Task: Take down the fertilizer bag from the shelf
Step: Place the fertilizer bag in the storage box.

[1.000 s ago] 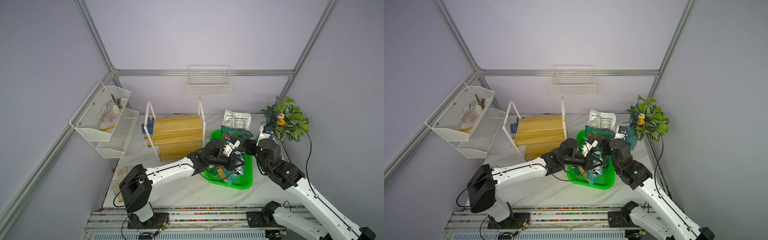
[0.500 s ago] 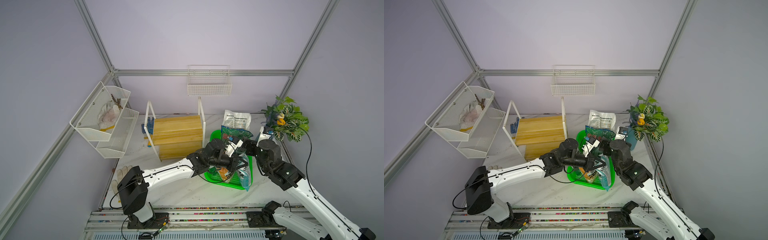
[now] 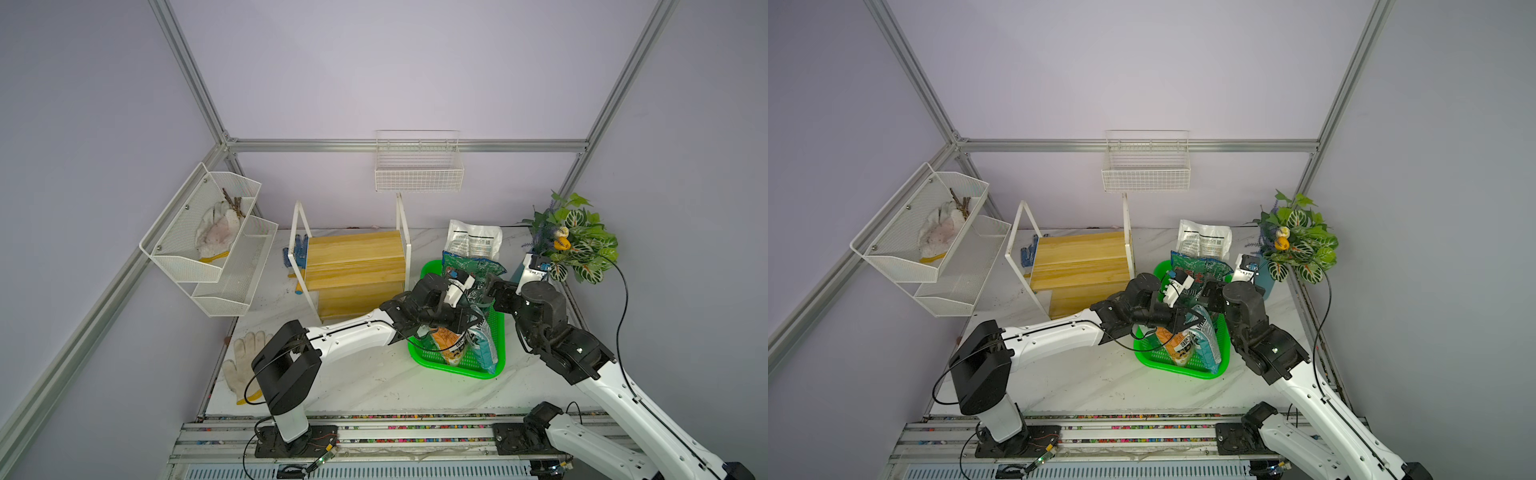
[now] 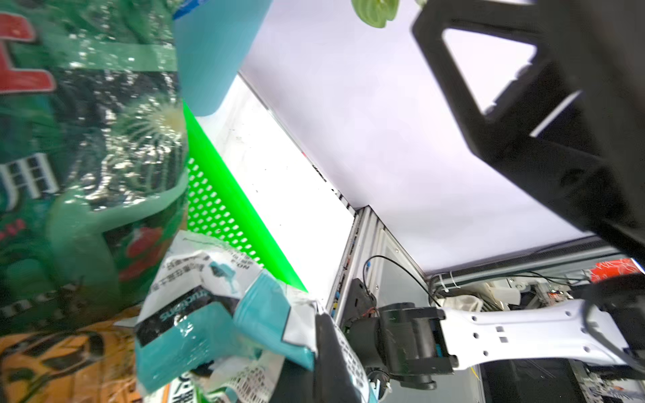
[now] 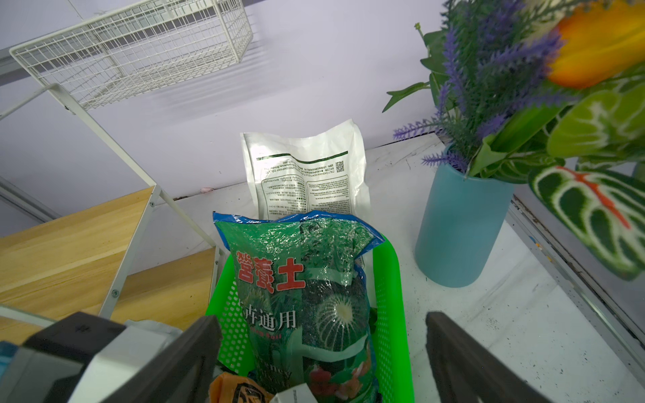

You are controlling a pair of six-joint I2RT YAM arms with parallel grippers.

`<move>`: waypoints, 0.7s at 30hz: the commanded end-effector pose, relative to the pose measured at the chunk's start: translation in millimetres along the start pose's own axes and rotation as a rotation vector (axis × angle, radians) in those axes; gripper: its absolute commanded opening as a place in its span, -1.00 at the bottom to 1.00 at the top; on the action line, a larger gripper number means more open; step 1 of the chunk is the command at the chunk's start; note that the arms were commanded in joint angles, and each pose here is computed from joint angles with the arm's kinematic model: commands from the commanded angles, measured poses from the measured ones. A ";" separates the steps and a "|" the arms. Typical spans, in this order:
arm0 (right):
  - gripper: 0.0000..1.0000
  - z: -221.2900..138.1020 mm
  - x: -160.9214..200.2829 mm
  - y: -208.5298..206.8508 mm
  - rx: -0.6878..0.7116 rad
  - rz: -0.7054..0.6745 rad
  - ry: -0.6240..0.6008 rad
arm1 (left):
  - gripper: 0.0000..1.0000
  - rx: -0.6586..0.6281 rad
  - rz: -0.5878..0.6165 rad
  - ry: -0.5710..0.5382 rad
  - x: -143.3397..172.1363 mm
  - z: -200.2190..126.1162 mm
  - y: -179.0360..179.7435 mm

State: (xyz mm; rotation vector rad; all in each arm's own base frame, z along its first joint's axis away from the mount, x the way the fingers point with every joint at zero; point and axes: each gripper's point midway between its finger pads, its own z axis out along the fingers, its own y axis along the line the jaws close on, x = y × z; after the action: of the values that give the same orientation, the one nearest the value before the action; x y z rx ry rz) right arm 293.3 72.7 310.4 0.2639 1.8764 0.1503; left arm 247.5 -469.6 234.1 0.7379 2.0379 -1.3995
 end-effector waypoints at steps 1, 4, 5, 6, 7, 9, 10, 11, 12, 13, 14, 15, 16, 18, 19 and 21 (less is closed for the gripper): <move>0.93 0.1 0.2 -4.1 0.015 0.005 -0.009 | -1.00 -0.026 0.073 -0.087 -32.0 -7.1 1.8; 0.92 1.5 1.1 -3.7 0.017 0.002 -0.006 | -1.00 -0.098 0.119 -0.082 -37.7 -6.9 14.4; 0.92 1.8 1.4 -3.8 0.017 0.001 -0.005 | -1.00 -0.117 0.135 -0.079 -40.3 -6.9 16.5; 0.92 2.4 1.8 -3.7 0.018 0.000 -0.003 | -1.00 -0.134 0.149 -0.074 -42.3 -6.9 18.3; 0.92 2.2 1.5 -3.4 0.016 0.001 -0.004 | -1.00 -0.140 0.160 -0.071 -43.5 -7.0 18.4; 0.92 3.1 2.7 -3.6 0.019 -0.004 -0.002 | -1.00 -0.115 0.174 -0.060 -44.8 -5.6 12.6; 0.93 3.6 2.6 -3.8 0.021 -0.005 -0.002 | -1.00 -0.098 0.173 -0.049 -42.3 -4.0 9.8; 0.93 4.2 3.6 -3.9 0.023 -0.008 0.000 | -1.00 -0.074 0.167 -0.032 -38.7 -1.9 6.8; 0.93 4.9 4.1 -4.1 0.025 -0.009 0.001 | -1.00 -0.051 0.156 -0.013 -33.1 1.1 4.5; 0.93 5.5 5.0 -3.8 0.025 -0.010 0.003 | -1.00 -0.033 0.148 0.006 -27.6 3.8 3.2; 0.93 5.8 5.4 -3.4 0.023 -0.009 0.003 | -1.00 -0.017 0.140 0.027 -21.4 7.4 1.7; 0.93 6.9 7.0 -3.2 0.023 -0.007 0.006 | -1.00 -0.008 0.133 0.052 -13.8 11.8 2.1; 0.93 7.2 7.3 -3.0 0.021 -0.005 0.006 | -1.00 -0.001 0.128 0.071 -7.4 15.7 1.7; 0.93 8.5 9.1 -1.8 0.016 -0.003 0.011 | -1.00 0.019 0.113 0.113 5.8 25.0 1.2; 0.93 8.5 9.0 -1.7 0.016 -0.001 0.010 | -1.00 0.031 0.109 0.130 10.6 29.0 -0.6; 0.93 8.8 9.3 -1.6 0.016 -0.005 0.012 | -1.00 0.041 0.099 0.169 20.9 38.3 -0.8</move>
State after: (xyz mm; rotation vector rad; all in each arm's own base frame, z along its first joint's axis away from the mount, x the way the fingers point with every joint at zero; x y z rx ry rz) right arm 296.4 74.6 296.2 0.2537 1.9098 0.1289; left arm 240.1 -480.2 181.0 0.9298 2.1428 -1.3081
